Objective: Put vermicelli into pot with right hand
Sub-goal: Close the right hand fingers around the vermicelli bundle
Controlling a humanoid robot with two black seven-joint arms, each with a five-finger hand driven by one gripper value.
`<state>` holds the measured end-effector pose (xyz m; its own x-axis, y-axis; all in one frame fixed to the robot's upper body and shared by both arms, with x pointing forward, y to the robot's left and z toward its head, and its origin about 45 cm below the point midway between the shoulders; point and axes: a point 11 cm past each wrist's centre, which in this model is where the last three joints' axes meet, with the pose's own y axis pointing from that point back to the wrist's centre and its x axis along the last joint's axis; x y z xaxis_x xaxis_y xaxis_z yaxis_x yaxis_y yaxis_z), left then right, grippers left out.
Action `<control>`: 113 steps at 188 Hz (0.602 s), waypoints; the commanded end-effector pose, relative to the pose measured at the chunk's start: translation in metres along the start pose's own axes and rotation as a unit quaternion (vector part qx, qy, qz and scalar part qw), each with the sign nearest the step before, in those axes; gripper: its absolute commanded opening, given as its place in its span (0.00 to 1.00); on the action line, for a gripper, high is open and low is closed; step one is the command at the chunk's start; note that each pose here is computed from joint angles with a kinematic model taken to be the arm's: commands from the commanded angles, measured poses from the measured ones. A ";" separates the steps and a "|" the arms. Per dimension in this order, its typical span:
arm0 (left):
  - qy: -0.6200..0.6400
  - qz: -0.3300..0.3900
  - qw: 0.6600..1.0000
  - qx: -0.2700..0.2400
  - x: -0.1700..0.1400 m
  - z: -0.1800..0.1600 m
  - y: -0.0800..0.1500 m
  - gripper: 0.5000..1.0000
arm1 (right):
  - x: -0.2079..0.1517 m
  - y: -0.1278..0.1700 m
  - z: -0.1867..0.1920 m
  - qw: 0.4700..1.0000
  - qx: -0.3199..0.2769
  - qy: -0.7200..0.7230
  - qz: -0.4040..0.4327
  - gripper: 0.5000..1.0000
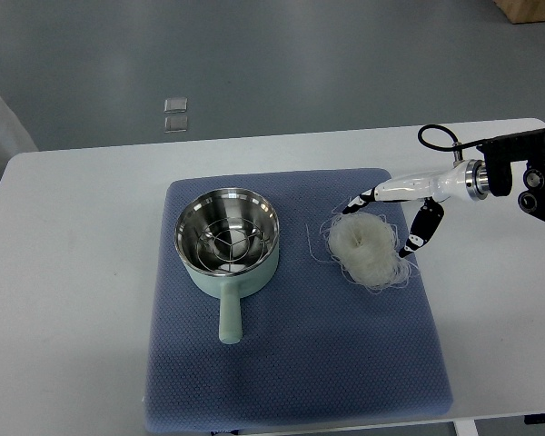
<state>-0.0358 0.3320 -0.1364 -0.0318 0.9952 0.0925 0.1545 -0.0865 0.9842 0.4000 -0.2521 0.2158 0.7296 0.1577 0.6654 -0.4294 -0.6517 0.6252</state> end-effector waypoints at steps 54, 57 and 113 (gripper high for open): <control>0.000 0.000 1.000 0.000 0.000 0.000 0.000 1.00 | -0.017 -0.026 -0.023 0.999 0.037 -0.003 -0.018 0.86; 0.000 0.000 1.000 0.000 0.000 0.000 0.000 1.00 | -0.017 -0.026 -0.023 0.999 0.036 -0.001 -0.019 0.86; 0.000 0.000 1.000 0.000 0.000 0.000 0.000 1.00 | -0.027 -0.027 -0.013 1.000 0.020 0.002 -0.015 0.85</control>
<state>-0.0358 0.3319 -0.1364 -0.0320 0.9953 0.0919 0.1543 -0.0859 0.9843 0.3866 -0.2280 0.1887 0.7387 0.1826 0.6488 -0.3839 -0.6773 0.6276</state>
